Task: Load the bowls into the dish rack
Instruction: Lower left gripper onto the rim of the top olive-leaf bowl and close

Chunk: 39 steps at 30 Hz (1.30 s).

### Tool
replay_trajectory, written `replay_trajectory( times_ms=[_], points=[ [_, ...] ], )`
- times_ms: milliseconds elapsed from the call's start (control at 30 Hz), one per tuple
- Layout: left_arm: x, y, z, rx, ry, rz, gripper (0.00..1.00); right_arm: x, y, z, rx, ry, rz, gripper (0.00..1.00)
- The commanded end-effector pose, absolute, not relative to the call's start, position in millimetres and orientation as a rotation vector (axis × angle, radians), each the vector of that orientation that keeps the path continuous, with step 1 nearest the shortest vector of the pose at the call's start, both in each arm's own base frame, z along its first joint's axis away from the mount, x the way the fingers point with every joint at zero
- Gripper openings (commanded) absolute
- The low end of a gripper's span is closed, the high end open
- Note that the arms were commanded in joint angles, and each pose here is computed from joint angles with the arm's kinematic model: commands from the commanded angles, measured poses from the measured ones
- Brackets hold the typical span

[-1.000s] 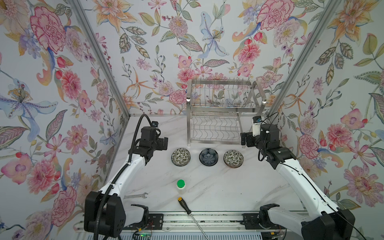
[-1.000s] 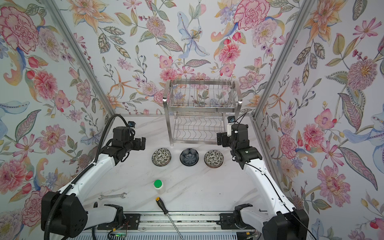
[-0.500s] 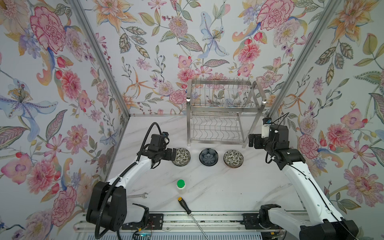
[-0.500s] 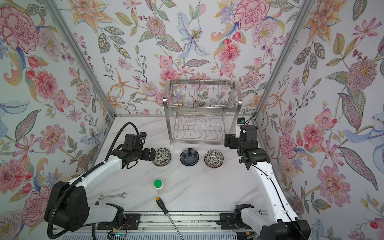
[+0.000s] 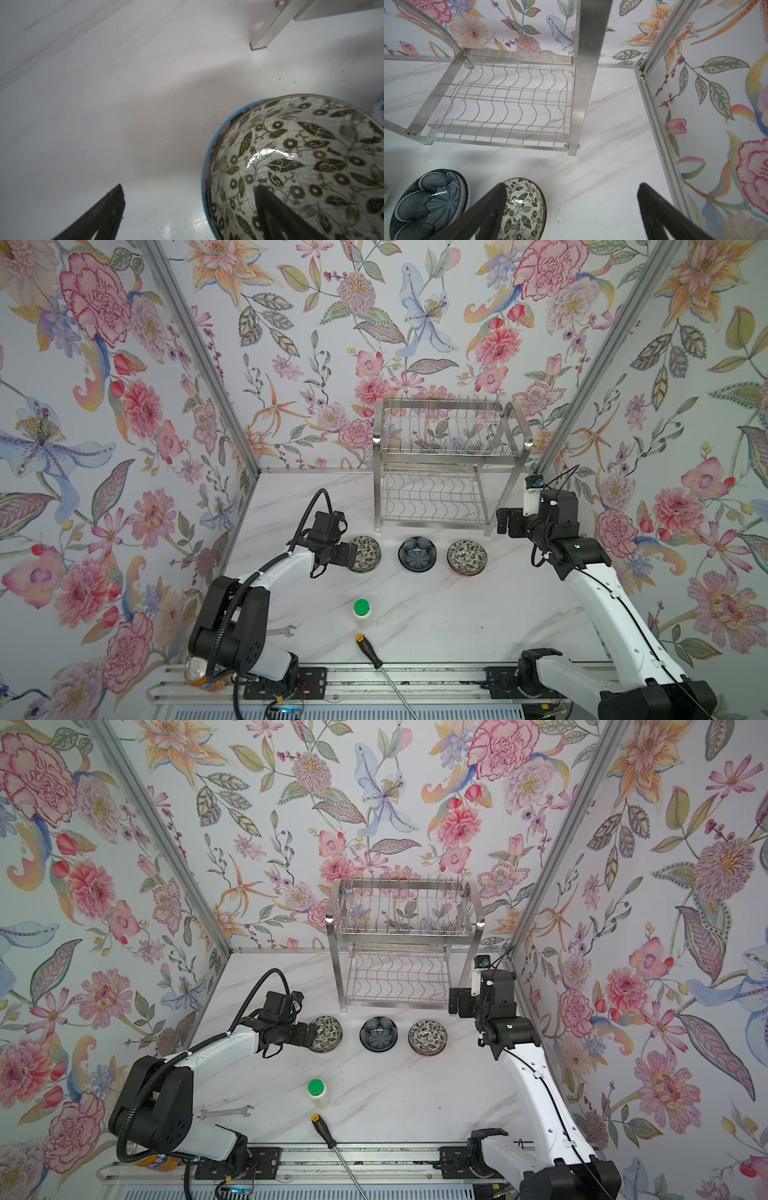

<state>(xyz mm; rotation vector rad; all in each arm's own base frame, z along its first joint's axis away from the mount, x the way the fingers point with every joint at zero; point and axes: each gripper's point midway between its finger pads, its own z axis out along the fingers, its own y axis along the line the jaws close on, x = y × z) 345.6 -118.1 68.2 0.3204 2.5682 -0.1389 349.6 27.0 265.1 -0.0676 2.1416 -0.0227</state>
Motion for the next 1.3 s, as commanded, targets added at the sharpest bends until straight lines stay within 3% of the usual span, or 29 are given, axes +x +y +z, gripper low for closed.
replay_trajectory(
  times_ms=[0, 400, 700, 1033, 1267],
  points=[
    [351.5, -118.6, 67.8, 0.348, 2.56, -0.087, 0.99, 346.6, 25.6, 262.2, -0.054, 2.149, -0.012, 0.99],
    [349.1, -93.6, 57.7, 0.393, 2.63, 0.191, 0.99, 346.7, 24.6, 261.7, -0.053, 2.147, -0.004, 0.99],
    [359.3, -90.0, 75.8, 0.416, 2.602, 0.257, 0.98, 346.3, 24.1, 263.6, -0.049, 2.138, 0.002, 1.0],
    [360.8, -104.7, 87.9, 0.43, 2.59, 0.141, 0.83, 344.9, 23.6, 265.8, -0.047, 2.127, 0.011, 1.0],
    [358.2, -129.0, 98.2, 0.439, 2.56, -0.04, 0.61, 343.6, 24.0, 266.8, -0.048, 2.121, 0.018, 0.99]
  ],
)
